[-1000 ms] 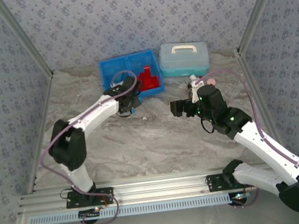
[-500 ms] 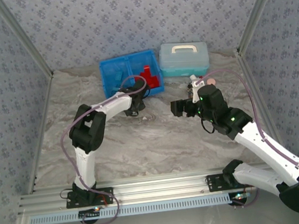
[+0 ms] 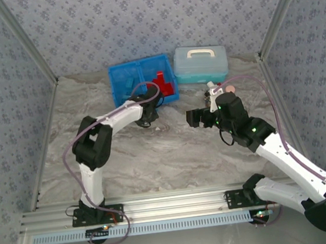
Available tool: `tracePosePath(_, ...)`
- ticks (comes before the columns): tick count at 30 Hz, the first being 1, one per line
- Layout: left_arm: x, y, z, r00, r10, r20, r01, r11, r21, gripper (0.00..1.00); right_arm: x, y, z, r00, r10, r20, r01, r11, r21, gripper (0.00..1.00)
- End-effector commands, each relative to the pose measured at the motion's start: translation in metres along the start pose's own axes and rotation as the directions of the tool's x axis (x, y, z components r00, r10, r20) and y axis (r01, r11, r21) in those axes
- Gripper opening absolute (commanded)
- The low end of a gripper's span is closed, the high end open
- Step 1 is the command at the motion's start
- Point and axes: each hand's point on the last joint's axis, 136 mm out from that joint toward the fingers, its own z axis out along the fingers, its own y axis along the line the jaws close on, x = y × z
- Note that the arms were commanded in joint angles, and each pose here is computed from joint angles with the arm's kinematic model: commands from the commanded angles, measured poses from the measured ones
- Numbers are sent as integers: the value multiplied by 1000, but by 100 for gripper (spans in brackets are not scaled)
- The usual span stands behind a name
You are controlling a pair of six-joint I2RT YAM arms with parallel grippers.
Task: Sort the legos into containers by color
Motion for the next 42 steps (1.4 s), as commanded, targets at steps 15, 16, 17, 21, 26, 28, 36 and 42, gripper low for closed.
tracePosePath(15,-135,39,-92,966,-14,257,1,999,50,25,-13,7,-17,999,24,42,-23,999,-26,100)
tracePosePath(16,-140,37,-83,971,-14,239,1,998,55,25,-13,6,-17,999,25,44,-24,999,-23,100)
tracePosePath(17,-146,36,-72,975,-15,220,2,998,59,25,-13,6,-17,999,26,45,-25,999,-22,100)
tracePosePath(21,-170,28,-32,990,-22,137,11,996,83,25,-14,6,-17,999,22,49,-22,1000,-19,100)
tracePosePath(26,-193,8,-7,993,28,117,-38,996,86,25,-15,2,-18,999,5,46,-6,1000,7,100)
tracePosePath(28,-201,7,-2,991,36,129,-45,997,65,28,-15,-1,-18,999,1,47,-2,1000,18,100)
tracePosePath(36,-205,10,16,996,8,93,-13,999,45,40,-19,0,-18,999,-7,53,6,1000,17,100)
tracePosePath(42,-202,-3,-36,991,36,132,-50,993,105,41,-20,2,-16,999,-7,52,6,1000,11,100)
